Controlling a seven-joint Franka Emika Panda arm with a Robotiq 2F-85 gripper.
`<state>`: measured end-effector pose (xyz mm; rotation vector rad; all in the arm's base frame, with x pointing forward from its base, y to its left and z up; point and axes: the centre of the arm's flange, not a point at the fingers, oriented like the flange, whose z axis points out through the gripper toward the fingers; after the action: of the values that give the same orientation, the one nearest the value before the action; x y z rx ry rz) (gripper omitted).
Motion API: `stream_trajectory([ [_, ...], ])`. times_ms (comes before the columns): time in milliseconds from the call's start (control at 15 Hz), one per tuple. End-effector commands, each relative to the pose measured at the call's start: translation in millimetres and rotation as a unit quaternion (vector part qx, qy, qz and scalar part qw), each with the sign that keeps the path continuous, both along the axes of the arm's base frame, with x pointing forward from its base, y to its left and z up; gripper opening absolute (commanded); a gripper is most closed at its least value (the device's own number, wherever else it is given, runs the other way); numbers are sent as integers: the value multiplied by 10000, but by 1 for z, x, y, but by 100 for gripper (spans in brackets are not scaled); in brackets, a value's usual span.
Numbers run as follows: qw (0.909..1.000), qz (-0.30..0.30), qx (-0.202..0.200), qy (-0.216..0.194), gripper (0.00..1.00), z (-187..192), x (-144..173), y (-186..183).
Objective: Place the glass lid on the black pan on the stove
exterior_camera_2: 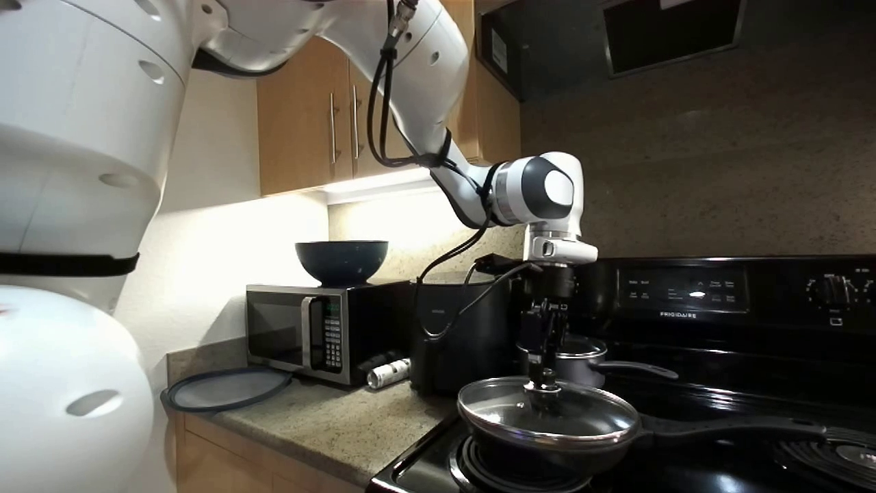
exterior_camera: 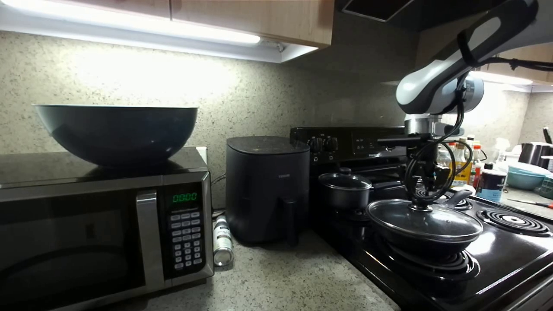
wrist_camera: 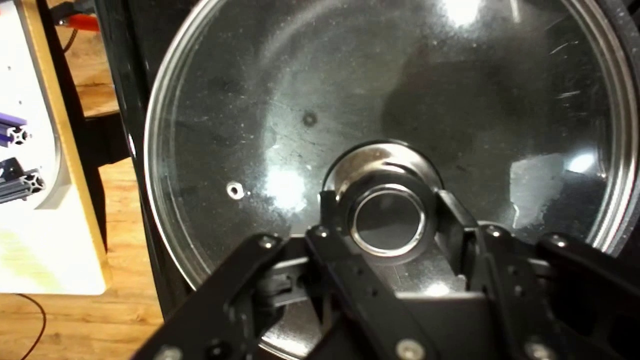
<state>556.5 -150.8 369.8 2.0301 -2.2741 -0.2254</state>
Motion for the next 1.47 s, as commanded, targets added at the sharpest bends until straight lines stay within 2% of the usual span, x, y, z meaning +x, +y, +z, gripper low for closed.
stream_trajectory([
  [0, 9987, 279, 278, -337, 24, -15, 10, 7],
  [267, 9974, 550, 284, -382, 24, -17, 14, 11],
  [333, 9974, 569, 259, -358, 74, -17, 14, 11],
  [400, 9973, 588, 234, -382, 76, -16, 13, 12],
  [667, 9992, 367, 135, -123, 99, -9, 8, 25],
  [1133, 9986, -240, -335, -331, 100, 33, -7, 39],
  [1267, 9981, -388, -414, -256, 100, 44, -11, 42],
  [1400, 9958, -780, -455, -152, 100, 55, -17, 45],
])
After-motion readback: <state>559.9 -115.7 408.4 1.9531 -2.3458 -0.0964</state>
